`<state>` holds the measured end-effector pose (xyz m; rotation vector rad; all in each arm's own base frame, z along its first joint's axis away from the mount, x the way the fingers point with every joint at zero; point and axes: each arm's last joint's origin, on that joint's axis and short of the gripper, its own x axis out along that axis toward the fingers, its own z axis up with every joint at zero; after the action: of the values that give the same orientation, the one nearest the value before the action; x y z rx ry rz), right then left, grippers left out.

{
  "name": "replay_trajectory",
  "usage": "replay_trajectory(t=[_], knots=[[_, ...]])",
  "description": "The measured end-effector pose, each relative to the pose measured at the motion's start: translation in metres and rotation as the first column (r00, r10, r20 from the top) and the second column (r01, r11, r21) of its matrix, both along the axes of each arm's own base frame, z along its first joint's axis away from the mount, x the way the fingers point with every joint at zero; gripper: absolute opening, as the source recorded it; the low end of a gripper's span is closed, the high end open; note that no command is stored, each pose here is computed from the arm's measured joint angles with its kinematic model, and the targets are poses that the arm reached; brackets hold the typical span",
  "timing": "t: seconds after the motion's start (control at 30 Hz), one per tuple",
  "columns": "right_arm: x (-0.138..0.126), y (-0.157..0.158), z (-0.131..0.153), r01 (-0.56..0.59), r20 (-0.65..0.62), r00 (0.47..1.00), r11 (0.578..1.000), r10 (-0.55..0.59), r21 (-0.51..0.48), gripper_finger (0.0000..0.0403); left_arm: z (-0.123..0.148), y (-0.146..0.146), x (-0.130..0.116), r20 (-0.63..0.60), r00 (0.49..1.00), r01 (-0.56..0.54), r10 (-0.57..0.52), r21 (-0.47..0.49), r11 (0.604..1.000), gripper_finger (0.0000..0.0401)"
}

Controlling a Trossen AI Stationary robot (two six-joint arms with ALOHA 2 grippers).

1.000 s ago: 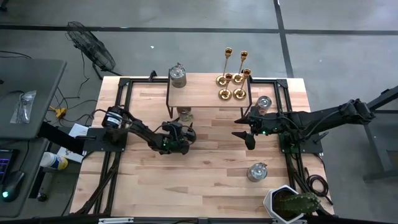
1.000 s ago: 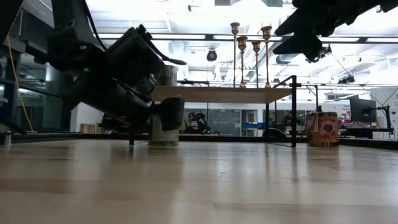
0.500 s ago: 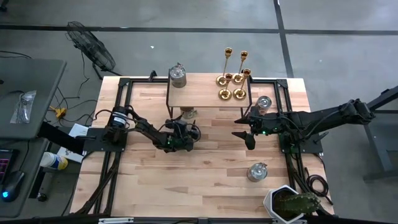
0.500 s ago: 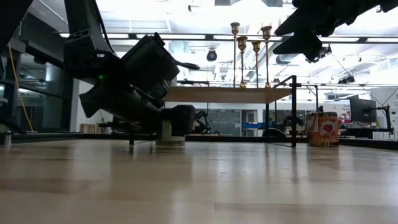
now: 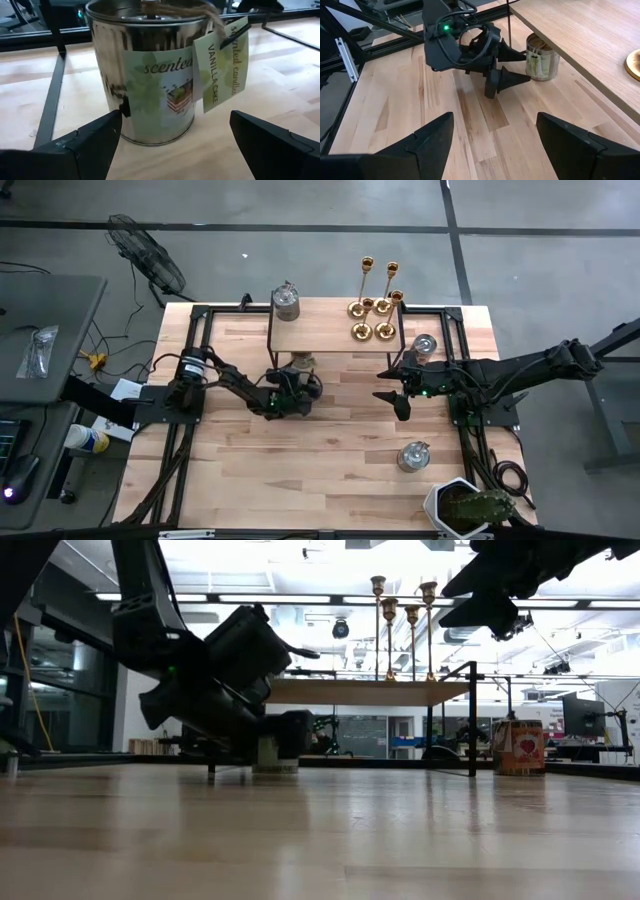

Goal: Pick & Place candle stick holders
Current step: Put the silver scented candle on the shelf

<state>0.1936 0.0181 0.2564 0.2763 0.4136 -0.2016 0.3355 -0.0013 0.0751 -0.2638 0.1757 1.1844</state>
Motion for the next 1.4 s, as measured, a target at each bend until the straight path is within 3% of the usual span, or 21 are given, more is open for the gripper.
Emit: replay_trajectory(t=[0.23, 0.5, 0.73, 1.13, 1.4], knots=[[0.000, 0.000, 0.000, 0.000, 0.000, 1.000, 1.000, 0.000, 0.000, 0.0278, 0.000, 0.009, 0.000, 0.009, 1.000, -0.027, 0.027, 0.000, 1.000, 0.0363], [0.000, 0.000, 0.000, 0.000, 0.000, 1.000, 1.000, 0.000, 0.000, 0.0278, -0.001, 0.006, -0.008, 0.107, 0.993, -0.043, 0.042, 0.009, 0.999, 0.0363], [0.000, 0.000, 0.000, 0.000, -0.001, 1.000, 1.000, 0.000, 0.000, 0.0278, -0.006, 0.007, -0.014, 0.085, 0.995, -0.048, 0.046, 0.020, 0.999, 0.0363], [0.000, 0.000, 0.000, 0.000, 0.000, 1.000, 1.000, 0.000, 0.000, 0.0278, -0.030, -0.014, -0.010, 0.059, 0.998, -0.039, 0.032, 0.125, 0.991, 0.0386], [0.000, 0.000, 0.000, 0.000, 0.000, 1.000, 1.000, 0.000, 0.000, 0.0278, -0.029, -0.002, -0.004, 0.065, 0.996, -0.067, 0.059, 0.118, 0.991, 0.0387]])
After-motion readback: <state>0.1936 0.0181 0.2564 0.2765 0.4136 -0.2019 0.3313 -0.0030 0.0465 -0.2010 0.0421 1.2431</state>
